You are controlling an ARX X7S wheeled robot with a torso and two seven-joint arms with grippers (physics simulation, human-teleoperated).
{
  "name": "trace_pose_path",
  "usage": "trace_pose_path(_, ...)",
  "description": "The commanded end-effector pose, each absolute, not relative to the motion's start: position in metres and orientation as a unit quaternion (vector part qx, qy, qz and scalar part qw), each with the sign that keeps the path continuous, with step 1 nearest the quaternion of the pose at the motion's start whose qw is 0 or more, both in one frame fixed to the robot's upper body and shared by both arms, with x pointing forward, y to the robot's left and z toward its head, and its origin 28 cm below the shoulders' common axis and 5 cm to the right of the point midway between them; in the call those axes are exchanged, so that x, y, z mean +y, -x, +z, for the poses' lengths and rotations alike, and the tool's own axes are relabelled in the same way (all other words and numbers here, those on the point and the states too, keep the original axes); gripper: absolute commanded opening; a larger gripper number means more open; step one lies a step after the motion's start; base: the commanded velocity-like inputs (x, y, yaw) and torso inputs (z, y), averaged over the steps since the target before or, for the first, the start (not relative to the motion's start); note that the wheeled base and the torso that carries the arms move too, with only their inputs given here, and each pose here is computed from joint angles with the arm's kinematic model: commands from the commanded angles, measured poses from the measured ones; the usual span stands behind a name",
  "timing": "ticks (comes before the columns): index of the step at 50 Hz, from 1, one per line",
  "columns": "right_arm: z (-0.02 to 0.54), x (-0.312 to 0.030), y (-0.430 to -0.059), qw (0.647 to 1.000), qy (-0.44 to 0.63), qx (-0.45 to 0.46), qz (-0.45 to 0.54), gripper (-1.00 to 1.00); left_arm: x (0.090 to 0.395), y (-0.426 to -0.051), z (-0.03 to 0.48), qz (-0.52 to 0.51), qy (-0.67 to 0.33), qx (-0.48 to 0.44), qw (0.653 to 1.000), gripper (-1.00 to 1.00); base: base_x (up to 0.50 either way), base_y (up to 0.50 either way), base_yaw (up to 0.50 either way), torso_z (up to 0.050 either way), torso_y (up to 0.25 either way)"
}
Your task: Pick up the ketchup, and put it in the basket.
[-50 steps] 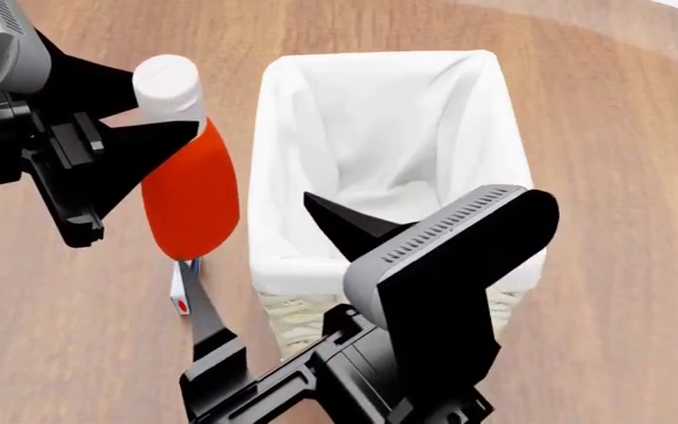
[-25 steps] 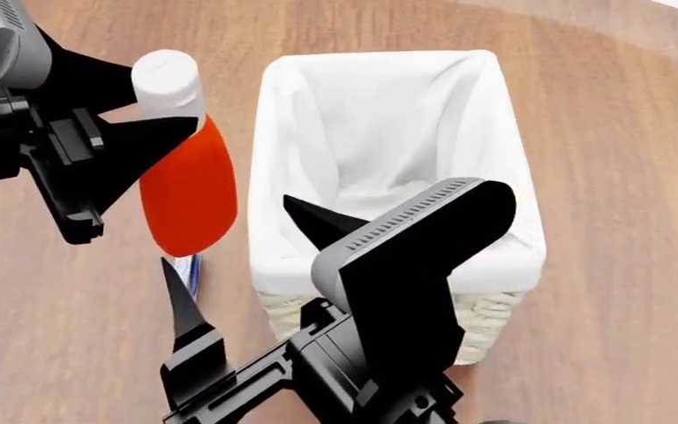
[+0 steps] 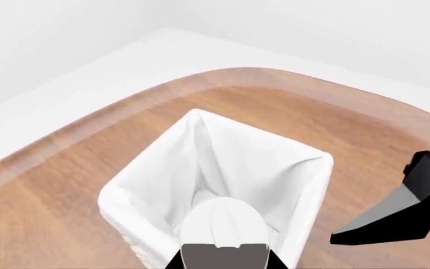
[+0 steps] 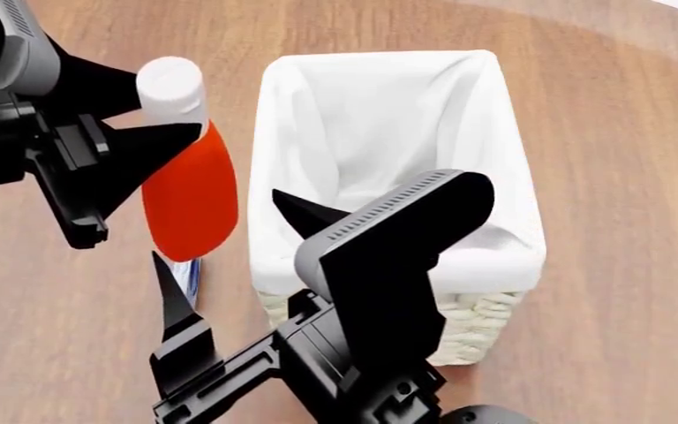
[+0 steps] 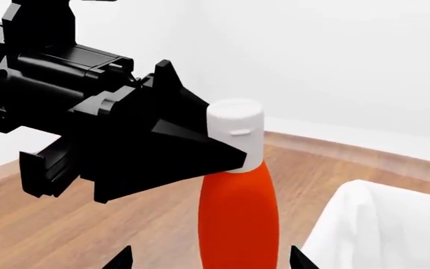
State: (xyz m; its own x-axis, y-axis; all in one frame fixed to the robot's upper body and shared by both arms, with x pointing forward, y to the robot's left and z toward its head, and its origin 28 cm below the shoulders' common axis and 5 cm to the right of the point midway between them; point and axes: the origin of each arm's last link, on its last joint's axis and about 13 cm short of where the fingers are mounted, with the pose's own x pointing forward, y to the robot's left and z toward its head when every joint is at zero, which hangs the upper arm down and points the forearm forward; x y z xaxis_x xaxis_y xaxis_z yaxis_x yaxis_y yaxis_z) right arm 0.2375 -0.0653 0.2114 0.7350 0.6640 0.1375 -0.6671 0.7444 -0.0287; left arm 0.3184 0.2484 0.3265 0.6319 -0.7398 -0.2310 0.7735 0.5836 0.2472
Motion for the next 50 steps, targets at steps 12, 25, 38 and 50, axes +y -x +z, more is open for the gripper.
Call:
trace_pose_path(12,0.211,-0.062,-0.252,0.930,-0.027,-0.079,0.358,1.00,0.242,-0.320,0.338,-0.464,-0.137,-0.001,0.875,-1.00,0.00,0.00,0.00,0.000,0.001)
trace_pose_path(25,0.207,-0.058,-0.256,0.929,-0.035,-0.075,0.360,1.00,0.242,-0.317,0.339,-0.465,-0.137,-0.002,0.875,-1.00,0.00,0.00,0.00,0.000,0.000)
trace_pose_path(38,0.204,-0.057,-0.262,0.930,-0.039,-0.072,0.358,1.00,0.242,-0.318,0.339,-0.466,-0.137,-0.002,0.874,-1.00,0.00,0.00,0.00,0.000,0.001)
trace_pose_path(50,0.202,-0.055,-0.266,0.930,-0.040,-0.069,0.359,1.00,0.241,-0.317,0.339,-0.469,-0.137,-0.002,0.872,-1.00,0.00,0.00,0.00,0.000,0.000)
